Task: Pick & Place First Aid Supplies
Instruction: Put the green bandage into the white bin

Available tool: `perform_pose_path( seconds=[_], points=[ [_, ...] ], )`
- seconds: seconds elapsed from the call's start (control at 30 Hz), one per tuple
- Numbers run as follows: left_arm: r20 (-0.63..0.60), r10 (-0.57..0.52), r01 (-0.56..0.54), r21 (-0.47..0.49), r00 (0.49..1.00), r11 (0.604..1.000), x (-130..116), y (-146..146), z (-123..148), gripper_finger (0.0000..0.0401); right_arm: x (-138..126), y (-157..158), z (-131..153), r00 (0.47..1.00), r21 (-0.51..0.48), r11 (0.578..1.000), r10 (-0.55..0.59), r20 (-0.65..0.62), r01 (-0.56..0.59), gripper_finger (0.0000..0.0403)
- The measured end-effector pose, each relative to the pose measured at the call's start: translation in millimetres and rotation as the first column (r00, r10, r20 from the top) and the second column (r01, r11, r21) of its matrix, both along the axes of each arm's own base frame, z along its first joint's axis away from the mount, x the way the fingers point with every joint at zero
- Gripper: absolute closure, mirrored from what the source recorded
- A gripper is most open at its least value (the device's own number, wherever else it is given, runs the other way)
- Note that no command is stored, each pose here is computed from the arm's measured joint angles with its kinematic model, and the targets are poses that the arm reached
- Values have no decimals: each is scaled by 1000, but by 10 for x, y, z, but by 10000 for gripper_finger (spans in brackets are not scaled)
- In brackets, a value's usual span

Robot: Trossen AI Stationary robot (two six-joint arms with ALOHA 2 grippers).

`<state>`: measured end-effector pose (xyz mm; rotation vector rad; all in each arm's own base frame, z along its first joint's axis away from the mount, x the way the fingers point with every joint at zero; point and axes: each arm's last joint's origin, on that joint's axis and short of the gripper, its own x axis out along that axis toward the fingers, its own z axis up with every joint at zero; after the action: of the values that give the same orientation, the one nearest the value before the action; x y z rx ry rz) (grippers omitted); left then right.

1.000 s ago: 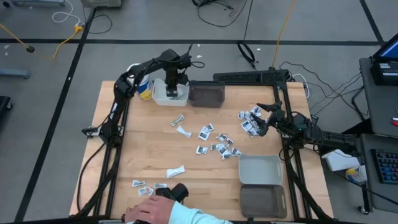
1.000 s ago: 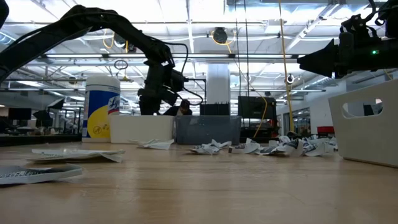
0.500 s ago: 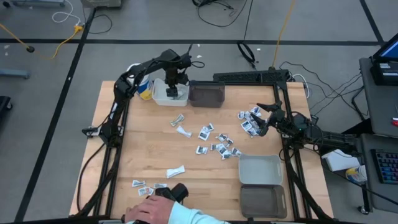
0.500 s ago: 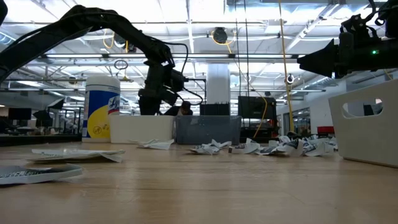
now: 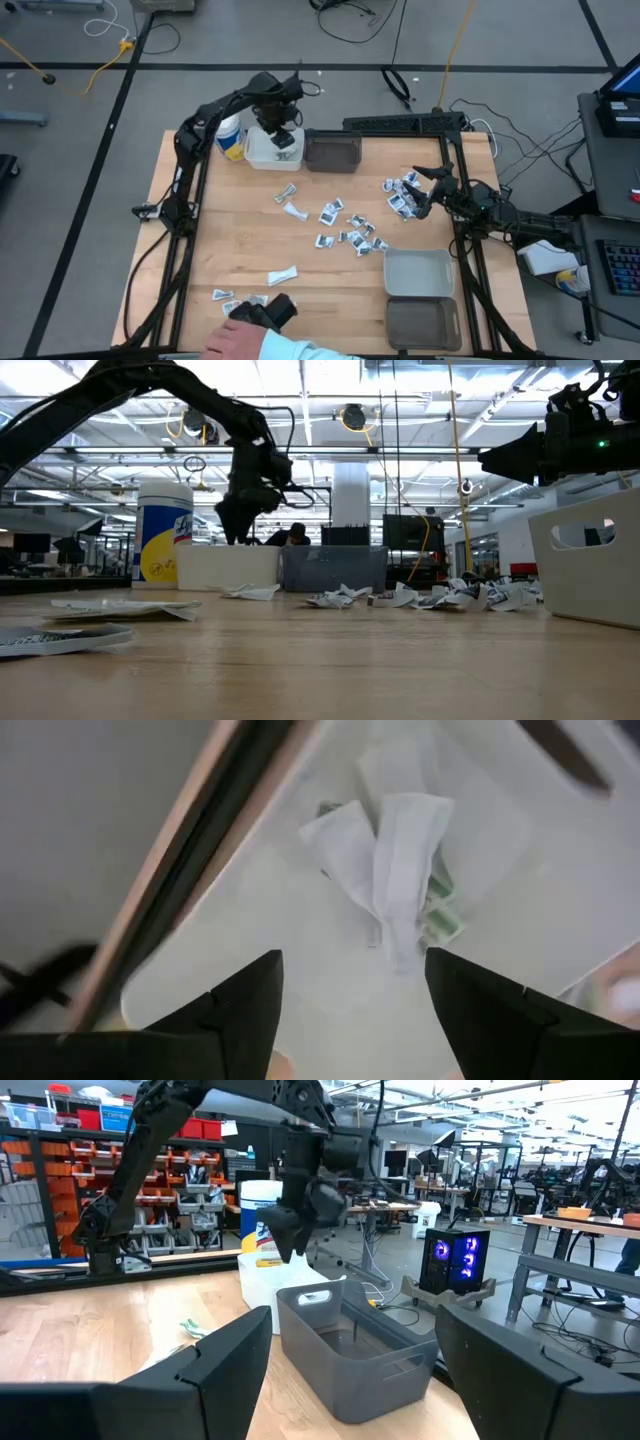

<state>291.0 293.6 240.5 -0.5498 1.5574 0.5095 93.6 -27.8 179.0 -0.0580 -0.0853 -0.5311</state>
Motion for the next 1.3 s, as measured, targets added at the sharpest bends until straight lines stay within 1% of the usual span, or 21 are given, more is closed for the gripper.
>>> perform_pose_path(
  seconds=[0.07,0.17,0.23,0.27,0.37,0.53,0.73,0.83,0.93,1.13,1.3],
  points=[
    [8,129,-129,15,992,992,-22,-6,59,147,0,0,0,1000,0,1000,0,0,0,124],
    [16,316,-316,26,949,948,-61,-25,143,146,0,0,0,1000,0,1000,0,0,0,124],
    [8,401,-401,27,916,916,-70,-83,208,146,0,0,0,1000,0,1000,0,0,0,124],
    [11,418,-419,32,908,908,-67,-114,243,146,0,0,0,1000,0,1000,0,0,0,124],
    [26,405,-405,36,914,913,-12,-206,302,146,0,0,0,1000,0,1000,0,0,0,124],
    [0,338,-338,27,941,941,118,-420,328,146,0,0,0,1000,0,1000,0,0,0,124],
    [-34,269,-269,16,963,963,319,-722,246,146,0,0,0,1000,0,1000,0,0,0,124],
    [-54,253,-252,12,966,968,380,-865,200,146,0,0,0,1000,0,1000,0,0,0,124],
    [-41,235,-235,19,971,972,390,-1022,211,146,0,0,0,1000,0,1000,0,0,0,124],
    [2,217,-217,33,976,976,310,-1330,224,146,0,0,0,1000,0,1000,0,0,0,124],
    [-7,209,-209,32,978,977,234,-1472,198,146,0,0,0,1000,0,1000,0,0,0,124]
  ],
)
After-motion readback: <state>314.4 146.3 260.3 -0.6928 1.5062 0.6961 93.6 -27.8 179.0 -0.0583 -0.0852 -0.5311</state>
